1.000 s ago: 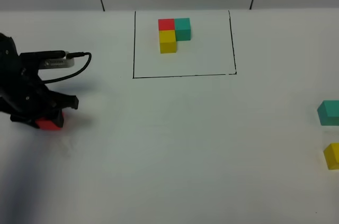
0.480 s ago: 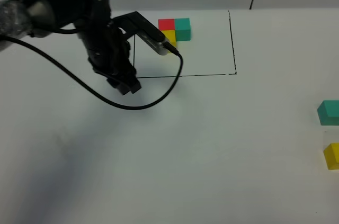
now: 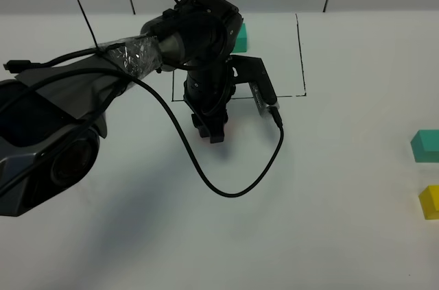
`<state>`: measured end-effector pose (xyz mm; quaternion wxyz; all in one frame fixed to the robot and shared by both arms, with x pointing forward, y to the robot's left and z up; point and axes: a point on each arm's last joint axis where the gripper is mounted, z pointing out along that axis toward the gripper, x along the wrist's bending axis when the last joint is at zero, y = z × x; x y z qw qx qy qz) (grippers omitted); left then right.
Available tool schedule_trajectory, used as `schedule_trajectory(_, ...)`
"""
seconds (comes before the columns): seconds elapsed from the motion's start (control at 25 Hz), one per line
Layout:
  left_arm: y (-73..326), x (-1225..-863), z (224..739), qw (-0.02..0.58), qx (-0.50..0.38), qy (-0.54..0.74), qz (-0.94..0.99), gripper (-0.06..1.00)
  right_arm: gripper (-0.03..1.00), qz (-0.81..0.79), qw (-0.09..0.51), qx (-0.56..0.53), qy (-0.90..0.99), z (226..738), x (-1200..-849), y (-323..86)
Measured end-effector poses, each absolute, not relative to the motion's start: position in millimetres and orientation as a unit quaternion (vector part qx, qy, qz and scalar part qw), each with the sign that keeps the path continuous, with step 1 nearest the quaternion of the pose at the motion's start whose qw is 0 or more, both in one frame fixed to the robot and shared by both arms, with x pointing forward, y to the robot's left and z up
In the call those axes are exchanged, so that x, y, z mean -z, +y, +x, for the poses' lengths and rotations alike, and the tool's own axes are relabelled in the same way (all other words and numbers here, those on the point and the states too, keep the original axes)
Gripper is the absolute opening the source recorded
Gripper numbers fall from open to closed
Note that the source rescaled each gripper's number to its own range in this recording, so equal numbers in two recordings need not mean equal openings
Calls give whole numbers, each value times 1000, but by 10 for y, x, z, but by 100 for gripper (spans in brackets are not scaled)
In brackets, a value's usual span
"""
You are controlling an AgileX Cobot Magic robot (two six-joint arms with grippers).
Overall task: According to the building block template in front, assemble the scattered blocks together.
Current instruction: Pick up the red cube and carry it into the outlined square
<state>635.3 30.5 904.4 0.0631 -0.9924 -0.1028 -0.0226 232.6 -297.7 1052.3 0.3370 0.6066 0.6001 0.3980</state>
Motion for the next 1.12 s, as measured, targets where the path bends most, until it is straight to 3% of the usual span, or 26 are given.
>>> schedule_trajectory(0.28, 285, -9016, 6386, 57, 31, -36, -997, 0, 0, 607, 337, -398, 600, 2326, -10523, -2977)
schedule_trajectory(0.68, 218, -8964, 6436, 22, 53, -30, -998, 0, 0, 607, 337, -398, 600, 2326, -10523, -2977)
schedule_trajectory(1.12, 204, -8901, 6449, 22, 51, -30, -998, 0, 0, 606, 338, -398, 600, 2326, -10524, -2978)
